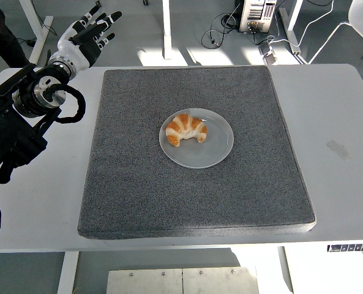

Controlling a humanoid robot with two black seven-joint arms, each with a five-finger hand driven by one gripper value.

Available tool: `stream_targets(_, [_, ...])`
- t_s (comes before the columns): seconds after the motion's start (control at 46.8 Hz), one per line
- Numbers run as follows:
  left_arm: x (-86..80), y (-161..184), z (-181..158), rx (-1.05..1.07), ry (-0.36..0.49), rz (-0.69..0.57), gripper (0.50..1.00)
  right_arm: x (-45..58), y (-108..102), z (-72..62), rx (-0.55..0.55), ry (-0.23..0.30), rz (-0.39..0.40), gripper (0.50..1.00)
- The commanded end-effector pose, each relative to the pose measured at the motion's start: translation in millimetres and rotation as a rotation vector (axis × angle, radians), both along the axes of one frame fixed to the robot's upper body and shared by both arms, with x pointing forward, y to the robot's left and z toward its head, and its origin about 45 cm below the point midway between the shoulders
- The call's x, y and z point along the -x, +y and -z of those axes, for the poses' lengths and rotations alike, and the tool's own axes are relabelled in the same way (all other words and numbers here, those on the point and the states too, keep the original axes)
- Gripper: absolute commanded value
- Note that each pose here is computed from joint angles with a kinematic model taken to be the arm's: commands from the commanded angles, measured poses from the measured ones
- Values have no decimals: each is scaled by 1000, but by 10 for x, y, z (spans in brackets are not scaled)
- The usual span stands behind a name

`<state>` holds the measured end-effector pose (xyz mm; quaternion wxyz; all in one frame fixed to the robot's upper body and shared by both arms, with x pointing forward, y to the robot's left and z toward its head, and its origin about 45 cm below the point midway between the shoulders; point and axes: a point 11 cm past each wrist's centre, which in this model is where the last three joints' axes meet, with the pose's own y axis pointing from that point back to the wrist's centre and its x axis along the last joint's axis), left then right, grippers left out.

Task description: Place the bread on the plate

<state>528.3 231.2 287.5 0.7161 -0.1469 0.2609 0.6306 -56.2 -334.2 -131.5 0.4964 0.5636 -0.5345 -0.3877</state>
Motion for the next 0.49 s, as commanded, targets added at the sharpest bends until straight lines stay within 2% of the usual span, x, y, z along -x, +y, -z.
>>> stream_targets(0.0, [10, 11, 81, 43, 26, -15, 983, -3, -3, 0, 1, -1, 0, 1000])
stream_targets(0.128, [26, 54, 175, 79, 36, -19, 983, -3, -3, 0, 1, 0, 0, 1000])
stream_targets(0.47, [60, -94, 335, 184, 38, 28, 983, 0, 35, 4, -11, 0, 1, 1000])
